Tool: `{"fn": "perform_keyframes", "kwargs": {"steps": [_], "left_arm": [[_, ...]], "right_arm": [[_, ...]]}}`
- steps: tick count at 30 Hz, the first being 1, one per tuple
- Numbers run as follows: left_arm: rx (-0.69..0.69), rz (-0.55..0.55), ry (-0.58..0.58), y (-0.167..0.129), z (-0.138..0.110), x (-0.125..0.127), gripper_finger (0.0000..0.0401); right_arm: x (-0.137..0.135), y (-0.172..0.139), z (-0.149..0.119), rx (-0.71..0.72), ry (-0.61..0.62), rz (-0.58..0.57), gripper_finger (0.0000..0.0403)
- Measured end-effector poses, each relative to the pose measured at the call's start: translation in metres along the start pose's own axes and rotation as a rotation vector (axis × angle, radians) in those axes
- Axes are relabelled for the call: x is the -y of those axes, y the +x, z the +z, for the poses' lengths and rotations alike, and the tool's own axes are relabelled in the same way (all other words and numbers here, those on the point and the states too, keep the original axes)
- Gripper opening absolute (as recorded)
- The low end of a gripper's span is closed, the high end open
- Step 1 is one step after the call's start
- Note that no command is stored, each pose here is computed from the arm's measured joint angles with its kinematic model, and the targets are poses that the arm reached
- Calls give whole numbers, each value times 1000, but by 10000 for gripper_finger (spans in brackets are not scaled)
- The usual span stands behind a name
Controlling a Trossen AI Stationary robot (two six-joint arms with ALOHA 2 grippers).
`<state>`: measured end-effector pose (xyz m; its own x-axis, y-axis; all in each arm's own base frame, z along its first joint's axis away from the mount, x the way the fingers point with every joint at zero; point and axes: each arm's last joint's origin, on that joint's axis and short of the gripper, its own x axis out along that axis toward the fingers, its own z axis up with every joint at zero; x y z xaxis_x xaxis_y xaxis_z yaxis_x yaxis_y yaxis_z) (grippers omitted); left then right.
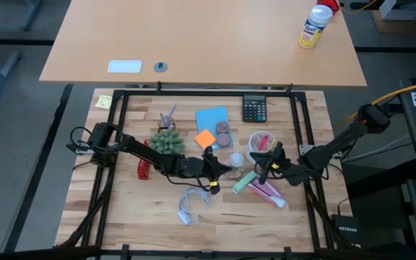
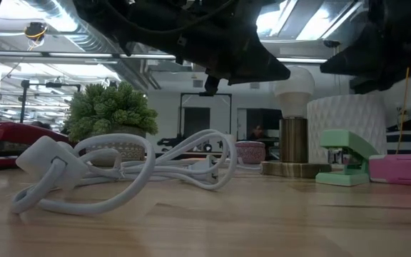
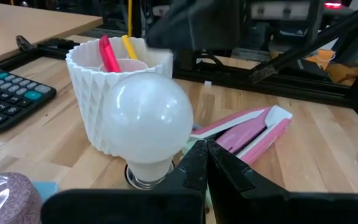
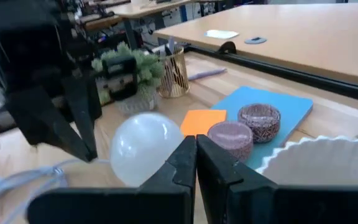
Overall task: Screw lightbulb
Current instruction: Insert the white lightbulb into the lamp socket
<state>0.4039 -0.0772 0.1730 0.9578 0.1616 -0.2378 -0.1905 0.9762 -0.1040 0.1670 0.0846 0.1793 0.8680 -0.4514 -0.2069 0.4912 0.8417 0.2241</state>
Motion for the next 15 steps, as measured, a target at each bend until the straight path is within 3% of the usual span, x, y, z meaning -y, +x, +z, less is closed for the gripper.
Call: {"fn": "perform_keyframes", "kwargs": {"steps": [15], "left_arm": [[3,3,-1,1,1,-1,1]], "right_arm": [[3,24,-8,-43,-28,-19,17]]}}
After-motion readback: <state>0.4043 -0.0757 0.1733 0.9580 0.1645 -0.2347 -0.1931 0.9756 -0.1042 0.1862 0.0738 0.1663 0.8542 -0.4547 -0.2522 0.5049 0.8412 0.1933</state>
